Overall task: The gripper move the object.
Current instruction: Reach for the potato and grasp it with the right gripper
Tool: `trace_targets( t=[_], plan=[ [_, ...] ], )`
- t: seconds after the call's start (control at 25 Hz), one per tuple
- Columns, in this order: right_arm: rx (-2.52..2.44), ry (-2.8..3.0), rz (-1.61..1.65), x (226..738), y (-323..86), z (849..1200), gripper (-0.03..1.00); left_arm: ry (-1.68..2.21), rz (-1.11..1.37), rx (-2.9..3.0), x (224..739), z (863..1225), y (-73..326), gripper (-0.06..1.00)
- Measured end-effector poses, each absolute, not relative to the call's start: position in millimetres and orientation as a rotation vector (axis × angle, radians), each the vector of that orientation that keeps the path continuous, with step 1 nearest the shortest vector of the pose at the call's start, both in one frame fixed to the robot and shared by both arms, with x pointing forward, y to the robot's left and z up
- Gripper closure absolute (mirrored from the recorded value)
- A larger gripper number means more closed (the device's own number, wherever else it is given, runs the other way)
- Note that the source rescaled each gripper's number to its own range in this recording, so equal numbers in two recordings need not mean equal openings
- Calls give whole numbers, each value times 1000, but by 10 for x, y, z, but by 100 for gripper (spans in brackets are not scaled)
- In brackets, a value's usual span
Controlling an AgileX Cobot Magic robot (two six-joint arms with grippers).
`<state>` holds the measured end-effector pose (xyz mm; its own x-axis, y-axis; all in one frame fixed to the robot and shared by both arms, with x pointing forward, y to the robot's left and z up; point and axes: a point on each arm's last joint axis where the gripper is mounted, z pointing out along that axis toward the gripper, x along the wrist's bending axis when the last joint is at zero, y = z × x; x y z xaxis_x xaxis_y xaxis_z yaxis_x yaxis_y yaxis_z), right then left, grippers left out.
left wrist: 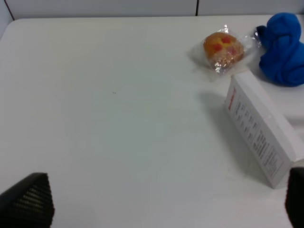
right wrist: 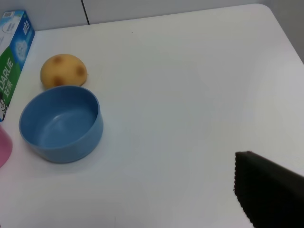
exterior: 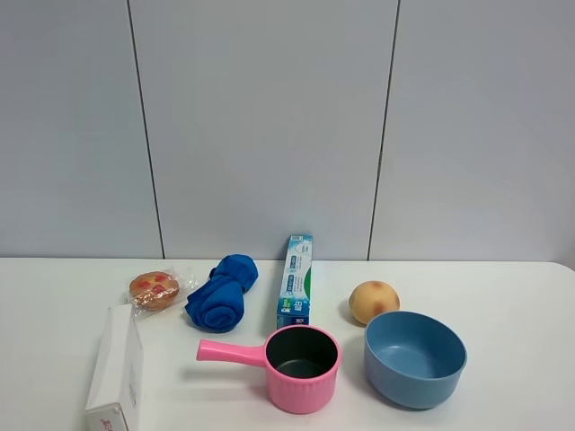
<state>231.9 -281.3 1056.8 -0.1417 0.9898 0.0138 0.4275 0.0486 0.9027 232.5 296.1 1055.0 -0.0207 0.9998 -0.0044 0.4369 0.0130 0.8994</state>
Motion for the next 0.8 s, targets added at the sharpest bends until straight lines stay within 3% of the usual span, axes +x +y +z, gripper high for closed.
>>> trace_targets(
  t=[0.6,0.8],
  plan=[
    [1433,1662,1067,2318,-2801,10572,-3,1554,968,1518,2325,10550,2961,-6],
    [1409,1676,1059,2324,-2798,10644,5,1554,968,1518,2325,10550,2961,-6]
  ],
)
